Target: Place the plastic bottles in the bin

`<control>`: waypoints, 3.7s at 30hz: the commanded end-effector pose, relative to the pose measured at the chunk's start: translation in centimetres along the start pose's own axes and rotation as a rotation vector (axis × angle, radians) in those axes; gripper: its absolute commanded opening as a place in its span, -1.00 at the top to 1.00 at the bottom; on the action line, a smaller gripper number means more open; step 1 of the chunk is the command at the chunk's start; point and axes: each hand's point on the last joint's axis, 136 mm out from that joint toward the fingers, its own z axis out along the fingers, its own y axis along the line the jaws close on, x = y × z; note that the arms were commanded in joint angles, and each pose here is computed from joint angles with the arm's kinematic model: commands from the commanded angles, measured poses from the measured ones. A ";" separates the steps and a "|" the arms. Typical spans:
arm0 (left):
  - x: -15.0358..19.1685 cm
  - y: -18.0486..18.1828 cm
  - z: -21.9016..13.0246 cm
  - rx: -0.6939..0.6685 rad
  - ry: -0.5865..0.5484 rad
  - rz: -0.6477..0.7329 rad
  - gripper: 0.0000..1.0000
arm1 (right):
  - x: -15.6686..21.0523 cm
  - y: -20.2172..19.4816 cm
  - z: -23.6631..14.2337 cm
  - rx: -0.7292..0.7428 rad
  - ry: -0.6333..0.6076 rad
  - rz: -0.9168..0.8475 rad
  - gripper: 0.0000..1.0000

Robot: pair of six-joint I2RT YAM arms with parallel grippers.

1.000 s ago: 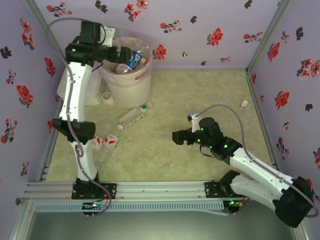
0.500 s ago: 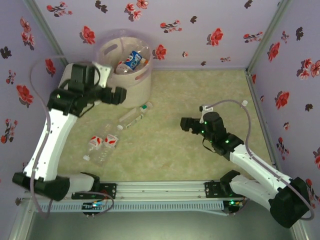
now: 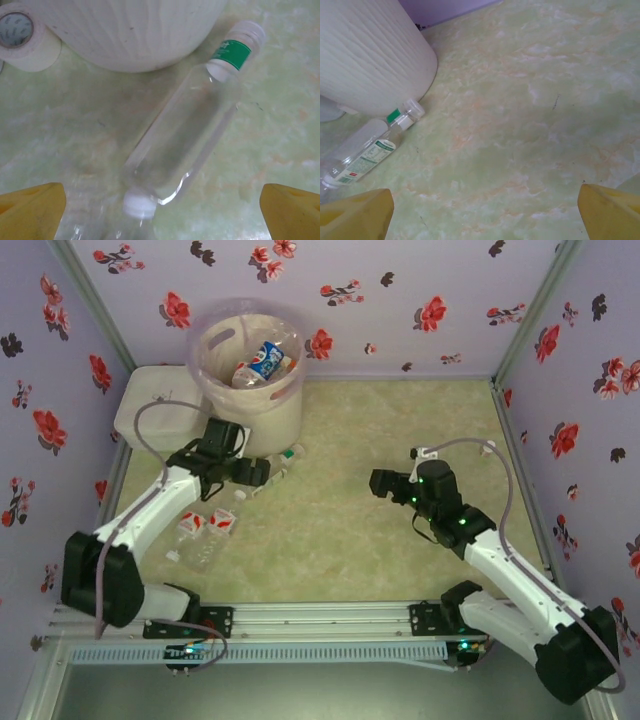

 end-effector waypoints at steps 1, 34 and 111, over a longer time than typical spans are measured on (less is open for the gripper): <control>-1.8 -0.2 2.4 -0.010 -0.049 -0.016 -1.00 | 0.0 -0.4 -1.0 0.012 0.001 0.017 -0.90; 2.5 -6.2 2.4 0.085 0.147 0.079 -0.07 | 0.7 -0.7 -1.5 -0.010 -0.027 -0.007 -0.91; -22.4 4.6 -18.9 -0.148 -0.358 0.118 -1.00 | 0.4 -0.4 -1.4 -0.023 -0.036 0.003 -0.91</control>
